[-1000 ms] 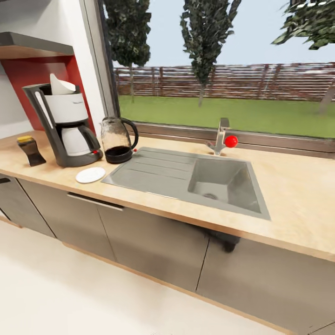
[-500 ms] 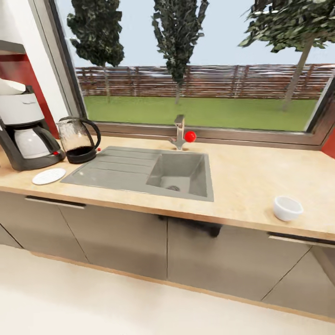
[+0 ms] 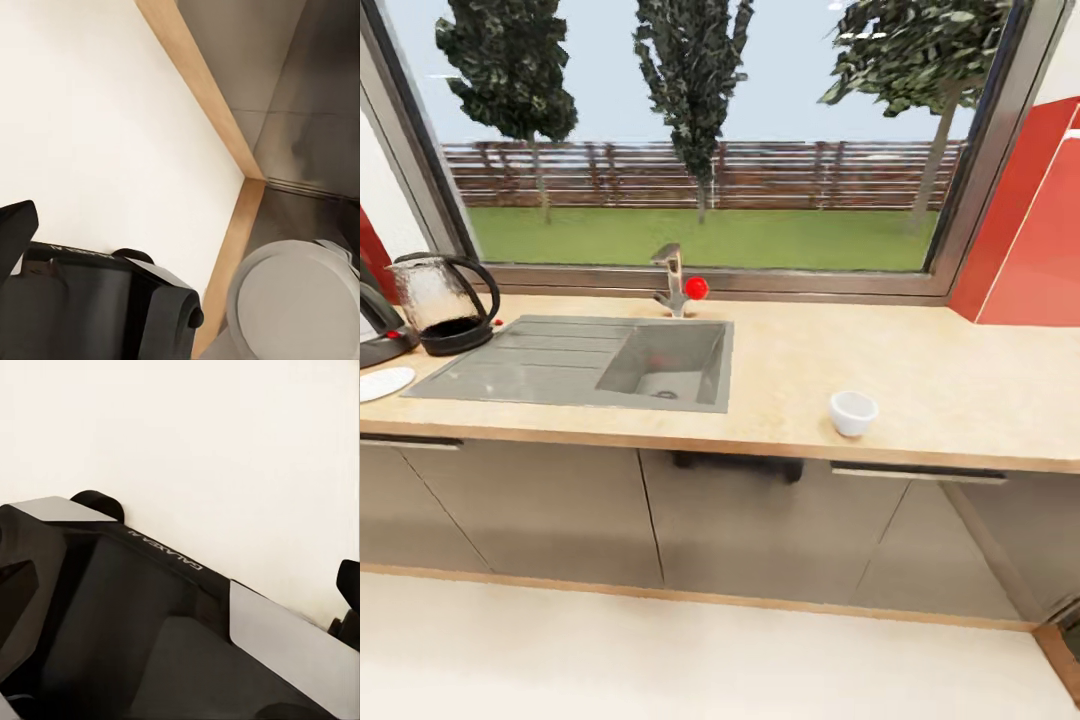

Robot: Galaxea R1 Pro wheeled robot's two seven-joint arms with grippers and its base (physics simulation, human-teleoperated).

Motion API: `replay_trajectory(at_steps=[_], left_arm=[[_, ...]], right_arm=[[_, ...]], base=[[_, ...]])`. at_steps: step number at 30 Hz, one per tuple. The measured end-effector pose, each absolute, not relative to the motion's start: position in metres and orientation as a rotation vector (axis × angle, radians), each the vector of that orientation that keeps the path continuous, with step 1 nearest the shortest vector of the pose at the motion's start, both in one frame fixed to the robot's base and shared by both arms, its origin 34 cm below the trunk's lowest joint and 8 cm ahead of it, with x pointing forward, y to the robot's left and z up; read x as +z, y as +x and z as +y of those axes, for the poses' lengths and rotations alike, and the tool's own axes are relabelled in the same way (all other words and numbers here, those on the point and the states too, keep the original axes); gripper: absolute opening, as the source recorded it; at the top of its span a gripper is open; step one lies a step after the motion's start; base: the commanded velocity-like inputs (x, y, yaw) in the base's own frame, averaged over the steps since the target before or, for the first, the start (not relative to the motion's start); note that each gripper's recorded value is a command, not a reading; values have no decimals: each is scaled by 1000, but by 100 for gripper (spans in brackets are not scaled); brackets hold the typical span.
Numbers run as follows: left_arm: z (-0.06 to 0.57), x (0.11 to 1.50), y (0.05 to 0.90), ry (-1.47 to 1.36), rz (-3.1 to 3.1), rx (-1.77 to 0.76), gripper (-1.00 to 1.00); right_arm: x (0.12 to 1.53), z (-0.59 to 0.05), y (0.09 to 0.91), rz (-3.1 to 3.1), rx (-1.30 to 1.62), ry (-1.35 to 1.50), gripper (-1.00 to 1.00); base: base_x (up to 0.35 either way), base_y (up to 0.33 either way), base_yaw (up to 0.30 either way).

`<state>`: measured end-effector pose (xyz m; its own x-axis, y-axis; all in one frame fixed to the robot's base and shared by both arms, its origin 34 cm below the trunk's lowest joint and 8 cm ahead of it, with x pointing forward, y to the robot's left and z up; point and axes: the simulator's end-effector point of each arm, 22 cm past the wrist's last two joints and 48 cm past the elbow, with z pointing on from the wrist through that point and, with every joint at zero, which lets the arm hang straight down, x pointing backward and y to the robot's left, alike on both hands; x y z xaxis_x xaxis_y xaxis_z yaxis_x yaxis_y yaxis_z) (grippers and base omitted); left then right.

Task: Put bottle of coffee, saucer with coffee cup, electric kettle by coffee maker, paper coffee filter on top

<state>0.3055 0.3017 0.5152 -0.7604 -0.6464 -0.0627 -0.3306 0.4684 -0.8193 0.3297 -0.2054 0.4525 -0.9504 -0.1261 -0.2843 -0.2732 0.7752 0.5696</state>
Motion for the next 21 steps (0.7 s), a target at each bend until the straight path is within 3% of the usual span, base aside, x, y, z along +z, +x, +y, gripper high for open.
replay_trajectory(at_steps=[10,19,21], left_arm=[[301,515,305,-822,2357,-1199,100],[301,515,305,-821,2357,-1198,100],[301,515,306,-821,2356,-1194,100]], right_arm=[[447,-214,332,2755,870,-302,100],[447,-220,339,2756,852,-281,100],[476,-193,416,2600,932,-332,100]], base=[[-96,-285,-44],[-5,-45,-1],[0,0,0]])
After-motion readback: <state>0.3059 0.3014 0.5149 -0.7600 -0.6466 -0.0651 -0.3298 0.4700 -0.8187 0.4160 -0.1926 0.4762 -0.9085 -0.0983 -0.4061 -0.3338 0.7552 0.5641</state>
